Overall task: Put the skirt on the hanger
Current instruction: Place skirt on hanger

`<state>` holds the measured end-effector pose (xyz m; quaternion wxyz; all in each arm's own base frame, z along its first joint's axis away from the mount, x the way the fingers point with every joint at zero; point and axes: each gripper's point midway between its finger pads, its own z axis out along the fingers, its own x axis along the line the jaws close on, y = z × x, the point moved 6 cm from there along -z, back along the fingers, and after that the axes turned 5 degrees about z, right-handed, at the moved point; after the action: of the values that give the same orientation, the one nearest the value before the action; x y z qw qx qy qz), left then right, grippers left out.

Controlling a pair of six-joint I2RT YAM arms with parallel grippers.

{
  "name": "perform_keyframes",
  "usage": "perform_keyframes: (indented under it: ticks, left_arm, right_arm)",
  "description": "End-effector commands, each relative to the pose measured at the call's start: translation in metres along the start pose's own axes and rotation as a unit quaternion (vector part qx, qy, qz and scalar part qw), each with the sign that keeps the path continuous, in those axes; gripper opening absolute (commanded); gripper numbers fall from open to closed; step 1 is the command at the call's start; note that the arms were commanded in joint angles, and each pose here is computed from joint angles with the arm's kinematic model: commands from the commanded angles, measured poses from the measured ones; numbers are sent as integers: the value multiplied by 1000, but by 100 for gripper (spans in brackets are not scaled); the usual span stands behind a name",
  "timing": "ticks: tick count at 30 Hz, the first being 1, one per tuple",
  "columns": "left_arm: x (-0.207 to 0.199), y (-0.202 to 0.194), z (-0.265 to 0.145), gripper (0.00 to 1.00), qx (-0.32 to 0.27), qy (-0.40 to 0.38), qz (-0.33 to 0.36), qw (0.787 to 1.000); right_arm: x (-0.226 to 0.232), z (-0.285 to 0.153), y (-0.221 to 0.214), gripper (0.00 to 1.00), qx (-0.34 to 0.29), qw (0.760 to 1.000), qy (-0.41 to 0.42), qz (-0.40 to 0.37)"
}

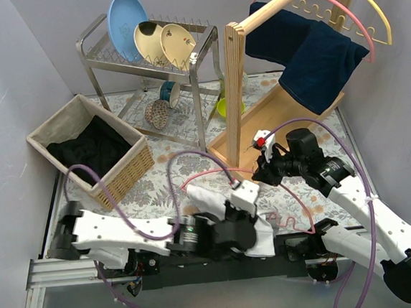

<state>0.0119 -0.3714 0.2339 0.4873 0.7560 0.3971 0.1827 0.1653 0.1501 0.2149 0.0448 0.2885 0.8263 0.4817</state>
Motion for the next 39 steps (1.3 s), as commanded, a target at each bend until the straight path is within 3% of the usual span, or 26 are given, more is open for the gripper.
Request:
perform_keyframes:
  ticks: [1,8,13,19,23,30,32,35,37,39]
  left_arm:
    - [10,69,-36,0,-48,-183,-78,979]
    - [18,81,-29,0,-6,-229,-76,970]
    - [11,61,-9,0,61,-218,-54,973]
    - [-1,49,-3,0,98,-250,-41,962]
    - [-7,51,-6,0,97,-278,-41,955]
    - [-4,82,-34,0,28,-336,-85,938]
    - [-4,82,-37,0,31,-352,-87,931]
    - [1,60,-28,21,78,-332,-82,936]
    - [8,41,-21,44,113,-303,-84,943]
    - [37,21,-10,61,138,-191,-90,968]
  right_arm:
    - [4,6,0,1,-22,999,19,-29]
    - [11,15,11,1,-31,998,28,-54]
    - [15,7,37,1,-55,996,18,-74]
    - [16,2,43,1,-67,994,14,-83]
    - [14,5,38,1,-65,995,9,-81]
    - [13,4,40,1,-81,993,-1,-85]
    - [13,4,43,1,-85,993,1,-86]
    - [14,-1,52,1,-93,992,-3,-90]
    - [13,-7,57,1,-104,989,-17,-101]
    - [12,-14,59,1,-114,987,-34,-111]
